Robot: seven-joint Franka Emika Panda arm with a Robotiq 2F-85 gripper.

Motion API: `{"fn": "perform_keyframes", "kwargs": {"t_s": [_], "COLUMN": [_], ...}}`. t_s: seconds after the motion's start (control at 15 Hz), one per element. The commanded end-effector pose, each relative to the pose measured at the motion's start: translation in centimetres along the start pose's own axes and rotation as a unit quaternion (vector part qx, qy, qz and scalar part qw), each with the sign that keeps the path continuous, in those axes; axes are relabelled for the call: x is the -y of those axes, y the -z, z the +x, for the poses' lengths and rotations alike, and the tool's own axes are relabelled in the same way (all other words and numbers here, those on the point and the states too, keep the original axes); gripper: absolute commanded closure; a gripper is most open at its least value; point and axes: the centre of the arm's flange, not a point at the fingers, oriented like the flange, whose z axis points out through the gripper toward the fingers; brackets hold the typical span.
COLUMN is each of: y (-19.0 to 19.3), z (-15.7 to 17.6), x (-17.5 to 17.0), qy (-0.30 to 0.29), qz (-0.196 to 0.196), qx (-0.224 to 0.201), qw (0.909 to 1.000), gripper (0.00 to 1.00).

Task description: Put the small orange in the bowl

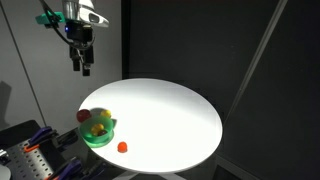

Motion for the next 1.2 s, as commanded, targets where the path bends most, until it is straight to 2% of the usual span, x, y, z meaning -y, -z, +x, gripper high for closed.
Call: {"fn": "perform_keyframes", "kwargs": {"t_s": [0.0, 0.6, 1.13], "y": [0.3, -0.2, -4.6], "z": [0.6, 2.6, 5.0], "x": [-1.1, -4.4, -7.9], "qy": [-0.004, -0.025, -0.088], "qz": [0.026, 0.085, 0.103], "qx": [-0.007, -0.070, -0.059], "qw": [0.9996, 0.9936, 0.9890], "gripper": [0.00, 0.00, 0.00]}}
